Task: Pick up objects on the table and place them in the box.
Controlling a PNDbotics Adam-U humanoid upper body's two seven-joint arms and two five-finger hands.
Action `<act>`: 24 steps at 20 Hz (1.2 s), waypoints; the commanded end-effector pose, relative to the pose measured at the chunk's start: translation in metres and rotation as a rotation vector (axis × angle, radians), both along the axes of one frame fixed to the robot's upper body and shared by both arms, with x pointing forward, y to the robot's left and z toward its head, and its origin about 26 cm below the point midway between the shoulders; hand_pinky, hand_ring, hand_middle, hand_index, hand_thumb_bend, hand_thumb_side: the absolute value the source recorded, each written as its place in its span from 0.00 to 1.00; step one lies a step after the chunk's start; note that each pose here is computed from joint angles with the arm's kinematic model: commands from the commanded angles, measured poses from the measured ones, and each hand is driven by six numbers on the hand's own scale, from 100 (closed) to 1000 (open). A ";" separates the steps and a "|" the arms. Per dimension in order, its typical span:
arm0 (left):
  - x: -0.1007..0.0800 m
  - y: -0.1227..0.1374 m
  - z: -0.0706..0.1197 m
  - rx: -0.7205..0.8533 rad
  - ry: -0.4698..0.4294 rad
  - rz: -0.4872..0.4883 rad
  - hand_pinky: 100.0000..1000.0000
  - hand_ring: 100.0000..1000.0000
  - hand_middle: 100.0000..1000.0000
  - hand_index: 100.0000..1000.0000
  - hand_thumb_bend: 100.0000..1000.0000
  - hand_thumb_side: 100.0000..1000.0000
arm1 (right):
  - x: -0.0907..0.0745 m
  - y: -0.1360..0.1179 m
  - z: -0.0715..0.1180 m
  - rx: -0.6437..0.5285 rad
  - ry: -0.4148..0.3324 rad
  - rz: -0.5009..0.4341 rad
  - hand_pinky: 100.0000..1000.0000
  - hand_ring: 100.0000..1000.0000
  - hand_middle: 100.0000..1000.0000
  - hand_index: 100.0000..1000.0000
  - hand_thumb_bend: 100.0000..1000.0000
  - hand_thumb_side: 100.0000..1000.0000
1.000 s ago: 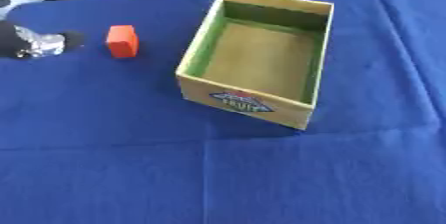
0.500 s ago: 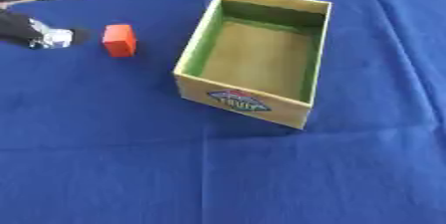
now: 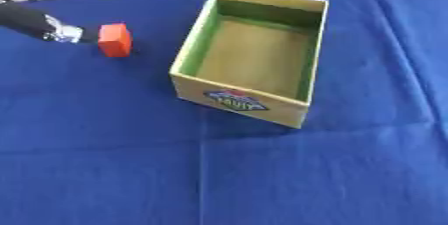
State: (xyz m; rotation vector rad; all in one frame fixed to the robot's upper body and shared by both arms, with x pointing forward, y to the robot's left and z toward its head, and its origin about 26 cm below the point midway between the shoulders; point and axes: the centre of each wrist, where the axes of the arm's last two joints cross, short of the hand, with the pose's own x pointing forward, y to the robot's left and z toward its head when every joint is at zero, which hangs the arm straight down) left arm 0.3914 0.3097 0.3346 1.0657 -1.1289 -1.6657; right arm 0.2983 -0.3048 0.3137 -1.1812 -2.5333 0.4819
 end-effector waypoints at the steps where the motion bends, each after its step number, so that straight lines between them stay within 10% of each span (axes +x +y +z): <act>1: 0.007 0.006 0.007 0.035 -0.007 0.031 0.72 0.87 0.89 1.00 0.57 0.80 | -0.004 0.002 0.009 -0.011 -0.027 0.011 0.80 0.77 0.79 0.82 0.00 0.69; 24: 0.041 0.031 0.003 0.101 0.054 0.099 0.75 0.89 0.94 1.00 0.42 0.65 | -0.003 0.006 0.014 0.002 -0.047 0.040 0.80 0.77 0.78 0.82 0.00 0.65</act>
